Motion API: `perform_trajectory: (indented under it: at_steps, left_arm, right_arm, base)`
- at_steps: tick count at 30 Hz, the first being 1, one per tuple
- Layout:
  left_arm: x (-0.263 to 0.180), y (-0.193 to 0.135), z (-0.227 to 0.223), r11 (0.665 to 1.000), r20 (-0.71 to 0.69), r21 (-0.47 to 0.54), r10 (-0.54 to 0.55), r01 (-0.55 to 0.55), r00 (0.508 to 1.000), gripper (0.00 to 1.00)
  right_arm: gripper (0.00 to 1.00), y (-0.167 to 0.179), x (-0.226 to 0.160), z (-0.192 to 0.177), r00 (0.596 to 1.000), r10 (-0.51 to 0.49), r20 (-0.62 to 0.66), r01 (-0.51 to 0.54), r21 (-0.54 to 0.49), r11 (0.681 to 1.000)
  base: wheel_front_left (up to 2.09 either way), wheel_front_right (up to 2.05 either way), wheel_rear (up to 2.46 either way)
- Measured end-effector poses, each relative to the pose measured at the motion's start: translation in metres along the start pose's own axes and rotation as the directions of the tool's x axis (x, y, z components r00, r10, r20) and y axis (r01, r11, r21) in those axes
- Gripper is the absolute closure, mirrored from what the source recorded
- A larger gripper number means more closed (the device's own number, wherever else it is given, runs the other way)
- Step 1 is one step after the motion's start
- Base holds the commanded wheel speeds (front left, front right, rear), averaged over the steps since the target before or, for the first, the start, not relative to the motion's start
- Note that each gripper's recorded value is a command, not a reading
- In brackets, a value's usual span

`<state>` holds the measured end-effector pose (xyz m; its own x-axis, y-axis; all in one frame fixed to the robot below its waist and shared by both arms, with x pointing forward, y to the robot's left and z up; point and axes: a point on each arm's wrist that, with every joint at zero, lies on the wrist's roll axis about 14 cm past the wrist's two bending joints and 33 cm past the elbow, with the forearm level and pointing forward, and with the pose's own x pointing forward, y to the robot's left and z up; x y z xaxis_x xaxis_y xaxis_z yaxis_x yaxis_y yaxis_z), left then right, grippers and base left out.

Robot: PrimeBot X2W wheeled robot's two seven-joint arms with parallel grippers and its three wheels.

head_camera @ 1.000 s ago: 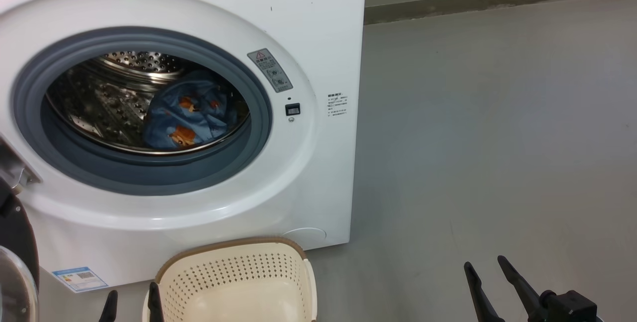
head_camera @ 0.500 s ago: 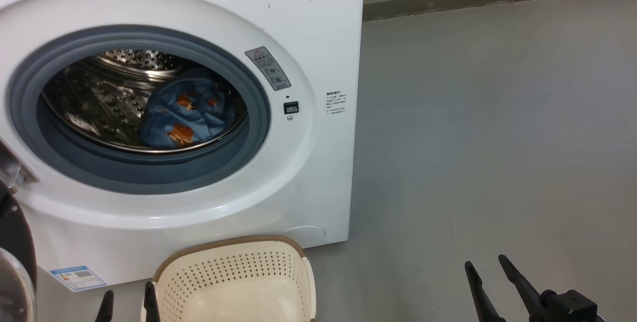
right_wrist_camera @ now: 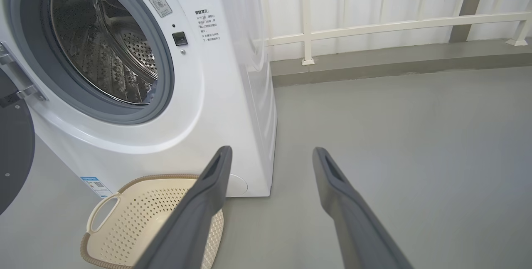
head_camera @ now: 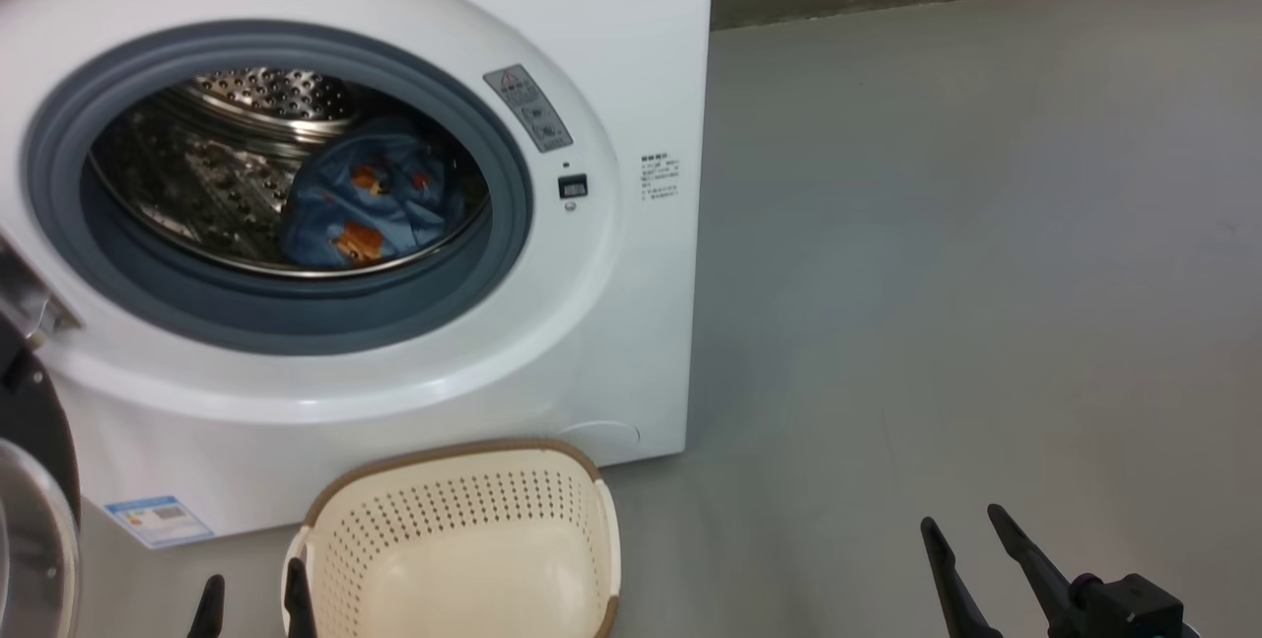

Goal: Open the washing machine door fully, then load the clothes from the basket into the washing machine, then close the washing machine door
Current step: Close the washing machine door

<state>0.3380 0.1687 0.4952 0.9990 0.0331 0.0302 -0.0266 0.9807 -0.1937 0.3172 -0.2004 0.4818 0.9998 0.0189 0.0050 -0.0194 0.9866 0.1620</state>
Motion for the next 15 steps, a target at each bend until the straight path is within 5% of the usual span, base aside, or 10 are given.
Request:
perform_trajectory:
  at_steps: [8,15]
  left_arm:
    - [0.0003,-0.0001,-0.0005,1.000,-0.002,-0.001,0.000,0.000,1.000,0.00]
    - [0.0003,0.0002,-0.0011,1.000,-0.004,-0.001,0.001,-0.001,1.000,0.00]
  right_arm:
    - [0.00,0.0000,-0.0001,-0.0005,1.000,0.000,-0.002,0.000,0.000,1.000]
    - [0.00,0.0002,0.0002,-0.0012,1.000,0.001,-0.004,-0.001,0.000,1.000]
  base:
    - [-1.81,1.81,0.00]
    - [-0.92,0.92,0.00]
